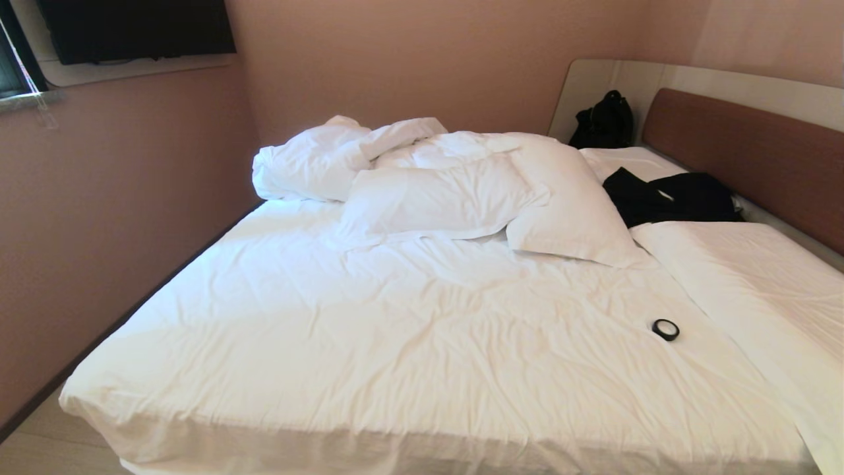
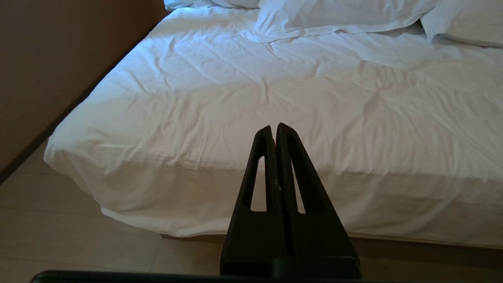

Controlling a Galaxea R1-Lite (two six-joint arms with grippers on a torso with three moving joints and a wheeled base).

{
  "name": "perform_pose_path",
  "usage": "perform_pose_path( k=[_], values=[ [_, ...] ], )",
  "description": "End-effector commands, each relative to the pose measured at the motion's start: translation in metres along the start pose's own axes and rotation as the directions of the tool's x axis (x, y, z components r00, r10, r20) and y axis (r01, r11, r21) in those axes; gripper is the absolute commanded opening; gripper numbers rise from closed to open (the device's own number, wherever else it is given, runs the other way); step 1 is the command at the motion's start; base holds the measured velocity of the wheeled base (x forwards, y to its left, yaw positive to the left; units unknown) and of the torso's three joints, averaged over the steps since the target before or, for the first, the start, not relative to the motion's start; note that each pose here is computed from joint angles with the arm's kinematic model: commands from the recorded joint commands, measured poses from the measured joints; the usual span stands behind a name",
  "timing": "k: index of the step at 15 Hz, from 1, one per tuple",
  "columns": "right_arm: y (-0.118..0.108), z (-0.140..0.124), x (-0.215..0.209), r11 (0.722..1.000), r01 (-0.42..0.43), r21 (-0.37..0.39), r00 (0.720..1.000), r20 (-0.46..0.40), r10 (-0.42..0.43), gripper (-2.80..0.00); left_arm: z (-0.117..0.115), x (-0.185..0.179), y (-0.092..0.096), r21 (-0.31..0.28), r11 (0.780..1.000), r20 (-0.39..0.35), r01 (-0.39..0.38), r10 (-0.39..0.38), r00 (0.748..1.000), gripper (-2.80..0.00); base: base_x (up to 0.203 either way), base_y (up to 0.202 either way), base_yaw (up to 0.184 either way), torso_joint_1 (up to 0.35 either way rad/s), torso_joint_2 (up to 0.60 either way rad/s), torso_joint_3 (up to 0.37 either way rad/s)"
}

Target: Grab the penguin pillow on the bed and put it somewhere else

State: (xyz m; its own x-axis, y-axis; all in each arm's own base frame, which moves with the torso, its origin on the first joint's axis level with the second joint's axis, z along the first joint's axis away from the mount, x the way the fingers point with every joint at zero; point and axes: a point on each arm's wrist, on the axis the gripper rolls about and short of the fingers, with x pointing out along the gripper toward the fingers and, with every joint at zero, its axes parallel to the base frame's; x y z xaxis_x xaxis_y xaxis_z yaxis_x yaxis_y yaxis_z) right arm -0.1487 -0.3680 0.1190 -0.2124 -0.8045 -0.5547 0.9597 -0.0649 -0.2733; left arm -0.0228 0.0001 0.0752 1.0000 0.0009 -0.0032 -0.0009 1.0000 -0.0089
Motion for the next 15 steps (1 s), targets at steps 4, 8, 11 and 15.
perform_pose_path(
  k=[4,8,11,15],
  values=[
    [-0.004,-0.015,0.027,0.999,0.04,-0.007,0.999,0.015,-0.039,-2.8,0.0,0.0,0.0,0.0,1.0,-0.001,-0.001,0.001,1.0,-2.8,0.0,0.0,0.0,0.0,0.0,0.0],
    [-0.003,-0.028,0.041,0.999,0.033,-0.027,0.999,-0.026,-0.034,-2.8,0.0,0.0,0.0,0.0,1.0,-0.001,-0.001,0.001,1.0,-2.8,0.0,0.0,0.0,0.0,0.0,0.0],
    [-0.004,-0.045,0.053,0.998,0.024,-0.053,0.997,-0.079,-0.028,-2.8,0.0,0.0,0.0,0.0,1.0,-0.001,-0.001,0.001,1.0,-2.8,0.0,0.0,0.0,0.0,0.0,0.0],
    [-0.011,-0.049,0.053,0.998,0.033,-0.054,0.996,-0.085,-0.038,-2.8,0.0,0.0,0.0,0.0,1.0,-0.001,-0.001,0.001,1.0,-2.8,0.0,0.0,0.0,0.0,0.0,0.0]
  ],
)
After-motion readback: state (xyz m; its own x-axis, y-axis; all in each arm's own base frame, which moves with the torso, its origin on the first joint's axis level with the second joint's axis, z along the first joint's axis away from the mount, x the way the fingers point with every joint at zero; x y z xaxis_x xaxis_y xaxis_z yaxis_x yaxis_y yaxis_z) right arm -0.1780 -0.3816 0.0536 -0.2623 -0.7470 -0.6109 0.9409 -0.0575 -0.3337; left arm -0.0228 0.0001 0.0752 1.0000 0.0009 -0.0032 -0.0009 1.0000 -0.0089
